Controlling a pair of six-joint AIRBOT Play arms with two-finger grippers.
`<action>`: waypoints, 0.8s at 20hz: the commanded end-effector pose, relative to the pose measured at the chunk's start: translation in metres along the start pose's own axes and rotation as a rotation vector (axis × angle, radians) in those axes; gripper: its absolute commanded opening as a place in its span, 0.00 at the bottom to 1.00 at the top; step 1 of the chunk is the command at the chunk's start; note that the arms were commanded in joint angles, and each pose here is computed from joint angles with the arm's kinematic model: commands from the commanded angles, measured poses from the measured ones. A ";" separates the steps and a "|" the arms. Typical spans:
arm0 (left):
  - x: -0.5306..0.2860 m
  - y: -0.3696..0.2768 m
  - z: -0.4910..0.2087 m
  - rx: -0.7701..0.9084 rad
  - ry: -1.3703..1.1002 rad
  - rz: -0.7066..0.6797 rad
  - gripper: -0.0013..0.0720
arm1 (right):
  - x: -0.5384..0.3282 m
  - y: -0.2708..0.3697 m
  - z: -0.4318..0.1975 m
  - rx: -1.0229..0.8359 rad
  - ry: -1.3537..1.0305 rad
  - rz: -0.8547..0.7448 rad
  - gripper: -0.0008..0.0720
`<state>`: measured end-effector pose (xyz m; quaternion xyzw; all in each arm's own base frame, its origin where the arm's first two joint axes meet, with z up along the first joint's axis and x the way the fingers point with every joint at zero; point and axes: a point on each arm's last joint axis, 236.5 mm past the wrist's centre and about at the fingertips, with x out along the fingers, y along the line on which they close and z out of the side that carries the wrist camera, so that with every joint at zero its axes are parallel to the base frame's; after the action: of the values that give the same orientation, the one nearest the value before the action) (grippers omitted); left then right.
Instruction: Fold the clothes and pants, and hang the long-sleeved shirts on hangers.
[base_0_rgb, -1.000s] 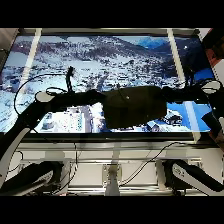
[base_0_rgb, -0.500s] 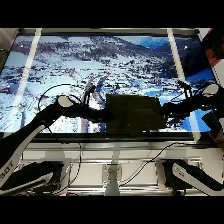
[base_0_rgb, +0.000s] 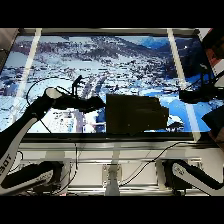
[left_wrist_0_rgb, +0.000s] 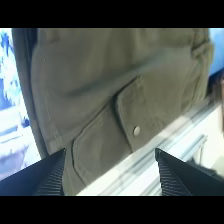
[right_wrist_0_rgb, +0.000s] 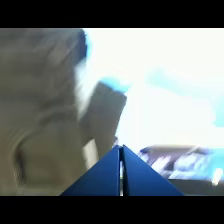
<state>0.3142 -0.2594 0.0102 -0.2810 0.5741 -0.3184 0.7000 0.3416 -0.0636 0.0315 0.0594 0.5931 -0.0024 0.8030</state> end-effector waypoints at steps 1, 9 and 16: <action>-0.016 -0.004 0.014 0.010 -0.048 -0.005 0.85 | 0.008 -0.009 0.008 -0.038 -0.025 0.122 0.06; -0.015 -0.003 0.015 0.033 -0.051 -0.002 0.85 | 0.051 0.012 -0.020 0.152 0.150 0.533 0.77; -0.012 0.000 0.015 0.039 -0.050 0.003 0.85 | 0.104 0.045 -0.064 0.090 0.344 0.531 0.86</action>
<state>0.3267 -0.2495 0.0210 -0.2762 0.5515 -0.3208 0.7188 0.3213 -0.0188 -0.0608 0.2535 0.6661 0.1868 0.6761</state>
